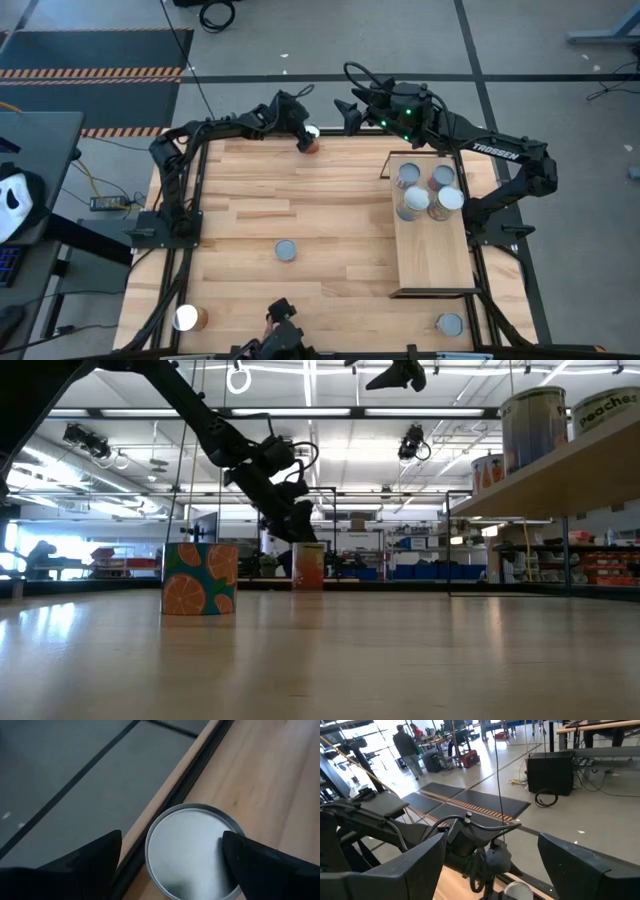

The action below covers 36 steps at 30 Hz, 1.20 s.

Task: Pick and place cans onto a shelf
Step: Put the top canned corn on the shelf

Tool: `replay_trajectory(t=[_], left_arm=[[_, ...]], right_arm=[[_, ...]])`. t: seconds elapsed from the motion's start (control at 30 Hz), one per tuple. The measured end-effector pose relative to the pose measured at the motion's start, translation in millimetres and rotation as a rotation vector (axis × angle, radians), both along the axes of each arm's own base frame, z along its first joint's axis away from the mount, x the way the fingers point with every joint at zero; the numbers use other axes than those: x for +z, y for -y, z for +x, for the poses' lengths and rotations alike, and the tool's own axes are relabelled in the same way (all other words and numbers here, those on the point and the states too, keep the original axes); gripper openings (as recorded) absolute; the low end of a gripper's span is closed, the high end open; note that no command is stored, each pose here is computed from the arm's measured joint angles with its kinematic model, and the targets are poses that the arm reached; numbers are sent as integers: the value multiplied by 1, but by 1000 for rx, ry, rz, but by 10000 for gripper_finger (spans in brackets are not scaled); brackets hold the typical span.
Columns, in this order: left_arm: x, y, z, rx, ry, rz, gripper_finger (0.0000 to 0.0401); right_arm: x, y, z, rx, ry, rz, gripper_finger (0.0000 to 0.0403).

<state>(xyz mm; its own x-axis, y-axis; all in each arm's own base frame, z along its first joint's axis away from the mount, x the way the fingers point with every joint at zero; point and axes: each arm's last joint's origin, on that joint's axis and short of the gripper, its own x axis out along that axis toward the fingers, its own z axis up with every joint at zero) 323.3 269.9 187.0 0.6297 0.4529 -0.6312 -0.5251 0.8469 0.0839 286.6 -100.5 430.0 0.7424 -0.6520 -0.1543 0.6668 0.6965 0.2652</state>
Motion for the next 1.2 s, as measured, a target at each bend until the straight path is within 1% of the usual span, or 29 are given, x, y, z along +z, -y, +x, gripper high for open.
replay_trajectory(t=[0.17,0.43,0.57,0.67,0.77,0.87,1.03,1.13,1.2], left_arm=[[-4,1,4,-38,23,-17,353],[-3,5,8,-60,27,-6,353],[5,5,1,-46,11,-7,353],[12,3,-3,-47,17,15,353],[13,-1,-6,-55,11,34,353],[12,-4,-11,-43,16,-1,353],[12,-4,-12,-106,81,-95,353],[12,1,-8,-145,93,-111,353],[12,4,-5,-139,95,-117,353]], right_arm=[[0,0,0,-1,-2,1,325],[-1,0,0,-1,-3,9,325],[-2,-1,0,-1,-8,23,325],[-4,-1,0,-3,-12,43,325],[-5,-1,-1,-6,-9,57,325],[-6,-2,0,8,-11,74,325],[-8,-2,-1,14,-31,94,325],[-9,-2,-1,13,-38,96,325],[-9,-2,-1,13,-38,96,325]])
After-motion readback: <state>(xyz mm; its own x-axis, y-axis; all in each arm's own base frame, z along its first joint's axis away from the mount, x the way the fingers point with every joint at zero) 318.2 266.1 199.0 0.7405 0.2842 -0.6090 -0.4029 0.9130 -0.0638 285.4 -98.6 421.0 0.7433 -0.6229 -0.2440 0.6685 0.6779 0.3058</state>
